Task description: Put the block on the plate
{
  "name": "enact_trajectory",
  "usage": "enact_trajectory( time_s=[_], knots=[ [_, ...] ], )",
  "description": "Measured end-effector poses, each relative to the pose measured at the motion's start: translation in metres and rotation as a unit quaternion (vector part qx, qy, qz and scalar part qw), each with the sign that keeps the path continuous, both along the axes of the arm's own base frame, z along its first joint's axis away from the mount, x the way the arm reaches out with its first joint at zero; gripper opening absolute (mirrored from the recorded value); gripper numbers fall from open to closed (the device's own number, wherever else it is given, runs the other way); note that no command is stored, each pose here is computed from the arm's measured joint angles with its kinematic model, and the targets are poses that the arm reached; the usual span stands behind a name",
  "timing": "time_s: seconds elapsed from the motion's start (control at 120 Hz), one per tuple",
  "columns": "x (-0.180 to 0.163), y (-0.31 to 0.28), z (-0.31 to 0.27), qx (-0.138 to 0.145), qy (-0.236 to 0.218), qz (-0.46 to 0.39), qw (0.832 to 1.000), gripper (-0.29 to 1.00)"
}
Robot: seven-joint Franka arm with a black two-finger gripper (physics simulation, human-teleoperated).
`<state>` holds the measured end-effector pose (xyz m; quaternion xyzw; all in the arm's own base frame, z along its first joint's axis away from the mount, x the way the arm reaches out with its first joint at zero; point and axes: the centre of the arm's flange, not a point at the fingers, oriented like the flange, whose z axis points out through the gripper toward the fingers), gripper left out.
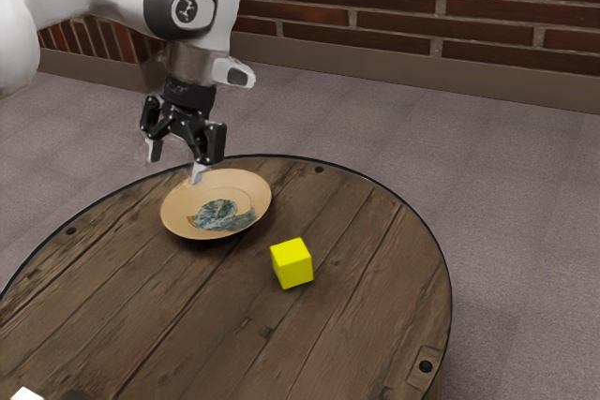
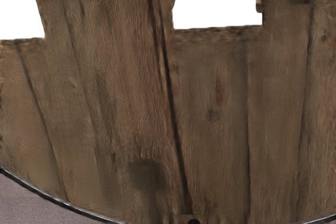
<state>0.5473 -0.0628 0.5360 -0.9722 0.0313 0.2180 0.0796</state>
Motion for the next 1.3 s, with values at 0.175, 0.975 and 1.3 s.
enact_trajectory(
  time_s=[0.175, 0.975, 1.3],
  knots=[
    [0.042, -0.022, -0.002, -0.013, -0.108, -0.024, 0.994, 0.7],
    [0.097, -0.07, -0.193, -0.035, -0.164, 0.165, 0.972, 0.7],
    [0.09, -0.059, -0.237, -0.001, -0.194, 0.421, 0.886, 0.7]
  ],
)
